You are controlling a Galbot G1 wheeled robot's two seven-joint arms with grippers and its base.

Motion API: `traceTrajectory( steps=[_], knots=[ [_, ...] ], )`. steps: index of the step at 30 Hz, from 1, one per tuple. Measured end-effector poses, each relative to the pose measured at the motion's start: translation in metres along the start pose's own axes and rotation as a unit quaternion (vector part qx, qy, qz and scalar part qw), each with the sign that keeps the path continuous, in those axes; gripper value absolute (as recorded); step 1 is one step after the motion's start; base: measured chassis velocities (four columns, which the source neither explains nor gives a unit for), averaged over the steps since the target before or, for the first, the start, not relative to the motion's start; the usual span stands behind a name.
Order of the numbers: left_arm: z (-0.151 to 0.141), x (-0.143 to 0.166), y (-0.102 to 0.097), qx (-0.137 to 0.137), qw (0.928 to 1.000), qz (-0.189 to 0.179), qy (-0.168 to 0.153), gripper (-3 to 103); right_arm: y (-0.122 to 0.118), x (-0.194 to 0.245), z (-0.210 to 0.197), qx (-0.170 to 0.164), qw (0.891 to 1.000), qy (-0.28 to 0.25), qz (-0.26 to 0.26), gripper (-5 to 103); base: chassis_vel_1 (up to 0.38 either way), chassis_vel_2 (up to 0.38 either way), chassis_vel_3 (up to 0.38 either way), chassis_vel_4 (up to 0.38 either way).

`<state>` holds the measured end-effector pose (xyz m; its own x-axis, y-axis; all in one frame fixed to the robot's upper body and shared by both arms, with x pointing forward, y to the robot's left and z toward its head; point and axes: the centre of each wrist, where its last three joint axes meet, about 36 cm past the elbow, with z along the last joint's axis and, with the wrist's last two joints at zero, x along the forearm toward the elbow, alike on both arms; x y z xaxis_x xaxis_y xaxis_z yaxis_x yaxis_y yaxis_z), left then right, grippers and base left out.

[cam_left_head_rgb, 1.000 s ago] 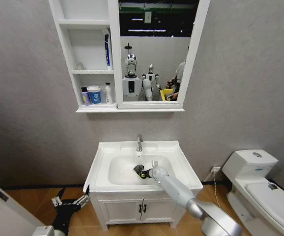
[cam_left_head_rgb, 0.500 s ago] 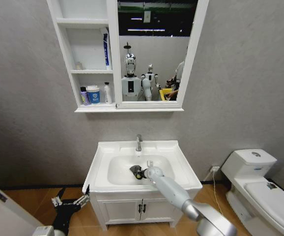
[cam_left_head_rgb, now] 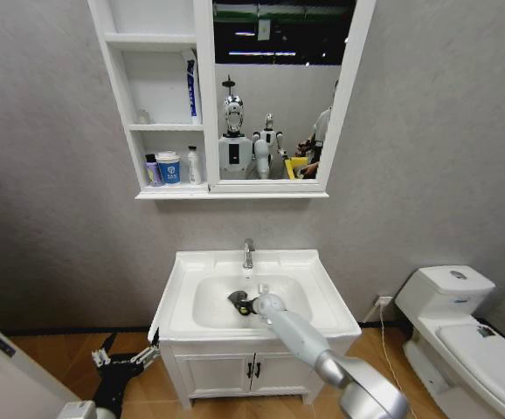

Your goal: Move facial cleanser and shampoo from washbasin to cabinet, then wipe washbasin with towel.

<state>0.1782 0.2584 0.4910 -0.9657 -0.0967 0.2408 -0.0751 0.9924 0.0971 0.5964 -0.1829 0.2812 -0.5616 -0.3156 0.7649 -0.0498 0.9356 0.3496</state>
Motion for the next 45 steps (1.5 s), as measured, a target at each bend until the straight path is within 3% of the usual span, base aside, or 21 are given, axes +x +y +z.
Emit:
traceTrajectory(
  steps=[2,6,10,12,16,23,27,30,32,35,37,39,41,42,45],
  knots=[
    [0.0,0.0,0.0,0.0,1.0,0.0,0.0,100,-0.011,0.007,-0.003,-0.003,1.0,-0.004,0.005,7,0.0,0.0,0.0,0.0],
    [0.0,0.0,0.0,0.0,1.0,0.0,0.0,100,-0.061,0.04,-0.014,0.002,0.999,-0.026,0.037,7,0.0,0.0,0.0,0.0],
    [0.0,0.0,0.0,0.0,1.0,0.0,0.0,100,-0.078,0.054,-0.019,0.01,0.998,-0.039,0.051,7,0.0,0.0,0.0,0.0],
    [0.0,0.0,0.0,0.0,1.0,0.0,0.0,100,-0.09,0.075,-0.029,0.031,0.995,-0.069,0.064,7,0.0,0.0,0.0,0.0],
    [0.0,0.0,0.0,0.0,1.0,0.0,0.0,100,-0.091,0.107,-0.041,0.068,0.989,-0.123,0.052,7,0.0,0.0,0.0,0.0],
    [0.0,0.0,0.0,0.0,1.0,0.0,0.0,100,-0.094,0.151,-0.039,0.093,0.98,-0.169,0.049,7,0.0,0.0,0.0,0.0],
    [0.0,0.0,0.0,0.0,1.0,0.0,0.0,100,-0.113,0.155,-0.032,0.104,0.977,-0.176,0.063,7,0.0,0.0,0.0,0.0],
    [0.0,0.0,0.0,0.0,1.0,0.0,0.0,100,-0.152,0.147,-0.033,0.117,0.972,-0.182,0.089,7,0.0,0.0,0.0,0.0],
    [0.0,0.0,0.0,0.0,1.0,0.0,0.0,100,-0.161,0.145,-0.035,0.124,0.97,-0.189,0.092,7,0.0,0.0,0.0,0.0],
    [0.0,0.0,0.0,0.0,1.0,0.0,0.0,100,-0.183,0.13,-0.034,0.176,0.954,-0.22,0.105,7,0.0,0.0,0.0,0.0],
    [0.0,0.0,0.0,0.0,1.0,0.0,0.0,100,-0.186,0.125,-0.034,0.184,0.951,-0.228,0.104,5,0.0,0.0,0.0,0.0],
    [0.0,0.0,0.0,0.0,1.0,0.0,0.0,100,-0.187,0.119,-0.036,0.187,0.949,-0.235,0.101,15,0.0,0.0,0.0,0.0],
    [0.0,0.0,0.0,0.0,1.0,0.0,0.0,100,-0.187,0.116,-0.036,0.187,0.948,-0.239,0.099,15,0.0,0.0,0.0,0.0],
    [0.0,0.0,0.0,0.0,1.0,0.0,0.0,100,-0.185,0.112,-0.037,0.188,0.946,-0.244,0.099,27,0.0,0.0,0.0,0.0],
    [0.0,0.0,0.0,0.0,1.0,0.0,0.0,100,-0.183,0.108,-0.037,0.187,0.945,-0.25,0.099,32,0.0,0.0,0.0,0.0]
  ],
)
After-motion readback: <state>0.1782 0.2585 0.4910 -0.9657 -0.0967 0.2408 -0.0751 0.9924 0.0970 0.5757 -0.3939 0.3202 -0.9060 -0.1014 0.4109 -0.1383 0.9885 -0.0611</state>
